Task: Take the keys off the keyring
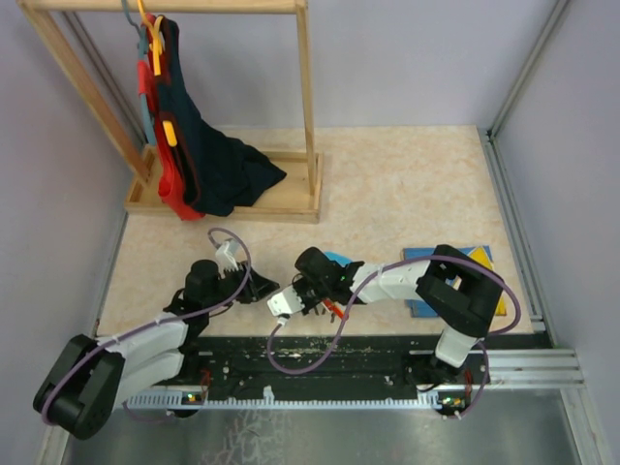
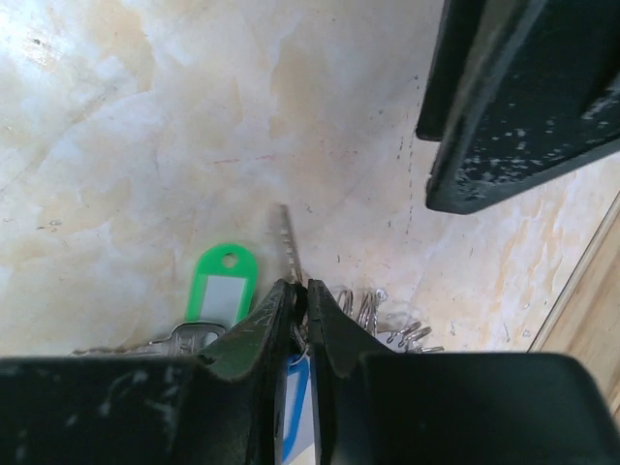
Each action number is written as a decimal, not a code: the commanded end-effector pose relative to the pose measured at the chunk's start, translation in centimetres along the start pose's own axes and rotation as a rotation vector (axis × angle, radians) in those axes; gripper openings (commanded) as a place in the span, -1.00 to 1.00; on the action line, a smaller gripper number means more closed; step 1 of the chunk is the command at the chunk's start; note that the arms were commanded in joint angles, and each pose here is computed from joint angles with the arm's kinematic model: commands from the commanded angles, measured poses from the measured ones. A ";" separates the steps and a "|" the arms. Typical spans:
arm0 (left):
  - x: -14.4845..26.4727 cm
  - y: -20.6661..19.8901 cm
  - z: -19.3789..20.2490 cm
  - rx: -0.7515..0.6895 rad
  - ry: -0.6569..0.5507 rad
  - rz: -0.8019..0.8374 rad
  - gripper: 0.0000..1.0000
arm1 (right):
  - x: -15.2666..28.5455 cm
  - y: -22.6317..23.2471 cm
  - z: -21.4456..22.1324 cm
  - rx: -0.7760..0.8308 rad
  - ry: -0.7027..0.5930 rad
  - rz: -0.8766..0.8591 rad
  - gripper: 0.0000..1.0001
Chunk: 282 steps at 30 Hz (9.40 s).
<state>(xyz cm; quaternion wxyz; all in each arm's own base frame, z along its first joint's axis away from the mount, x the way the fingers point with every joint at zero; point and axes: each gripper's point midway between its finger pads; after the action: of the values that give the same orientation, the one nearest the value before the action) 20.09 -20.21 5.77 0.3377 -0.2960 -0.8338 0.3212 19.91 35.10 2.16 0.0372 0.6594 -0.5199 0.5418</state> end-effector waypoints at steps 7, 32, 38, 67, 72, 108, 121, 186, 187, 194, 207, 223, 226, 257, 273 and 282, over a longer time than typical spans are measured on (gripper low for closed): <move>0.8 -1.2 -1.7 -0.113 -0.090 0.060 0.45 | 2.1 -3.3 -2.6 -0.035 -0.060 0.071 -1.00; 2.2 -8.4 -1.7 -0.438 -0.155 0.474 -0.17 | 10.8 -7.6 -4.8 -0.393 -0.466 0.040 -1.00; 1.9 -9.7 -1.4 -0.544 -0.166 0.512 -0.20 | 12.6 -8.1 -5.4 -0.406 -0.513 0.035 -1.00; 0.1 -13.1 0.4 -0.974 -0.313 0.556 -0.31 | 16.3 -6.9 -7.4 -0.360 -0.637 -0.039 -1.00; -0.6 -12.6 -0.6 -0.983 -0.353 0.499 -0.30 | 16.2 -6.8 -7.4 -0.358 -0.638 -0.039 -1.00; -1.4 -12.9 0.6 -0.948 -0.305 0.533 -0.59 | 15.8 -6.6 -7.3 -0.377 -0.646 -0.048 -1.00; -2.2 -12.7 0.4 -0.947 -0.298 0.497 -0.68 | 15.7 -6.6 -7.3 -0.380 -0.648 -0.049 -1.00; 0.1 -14.1 -1.8 -0.654 -0.418 0.520 -1.00 | 14.5 -3.5 -4.0 -0.275 -0.590 -0.101 -1.00; 0.2 -14.2 -2.0 -0.647 -0.418 0.518 -1.00 | 14.4 -3.6 -3.8 -0.280 -0.582 -0.097 -1.00; 0.2 -15.0 -2.4 -0.637 -0.376 0.502 -0.99 | 14.9 -4.6 -4.1 -0.315 -0.586 -0.082 -1.00; 1.0 -15.6 -2.0 -0.776 -0.395 0.559 -0.99 | 17.6 -5.9 -5.5 -0.363 -0.684 -0.084 -1.00; -0.4 -15.8 -2.8 -0.745 -0.346 0.503 -0.99 | 18.4 -5.4 -6.3 -0.326 -0.709 -0.109 -1.00; -0.7 -15.3 -2.8 -0.710 -0.327 0.471 -0.99 | 18.3 -5.7 -6.1 -0.337 -0.697 -0.097 -1.00; -2.7 -13.7 -1.5 -0.649 -0.190 0.400 -0.99 | 19.4 -7.9 -5.4 -0.341 -0.611 -0.004 -1.00; -1.5 -14.6 -3.4 -0.512 -0.286 0.400 -0.99 | 18.5 -6.9 -4.7 -0.325 -0.584 -0.024 -1.00; -1.0 -15.0 -3.8 -0.482 -0.323 0.427 -1.00 | 18.5 -6.8 -4.8 -0.324 -0.596 -0.033 -1.00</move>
<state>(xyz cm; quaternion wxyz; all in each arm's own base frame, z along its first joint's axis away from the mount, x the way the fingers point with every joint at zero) 18.95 -29.29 16.61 0.0822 -0.4871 -0.8470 0.1964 19.21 28.86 18.69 0.0436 0.7790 -0.5790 0.2367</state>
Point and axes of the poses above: each gripper's point midway between its finger pads, its own x axis back along the fingers, its own y axis along the line the jaws close on, z = x × y, and after that the axes turned 2 degrees about x, right-handed
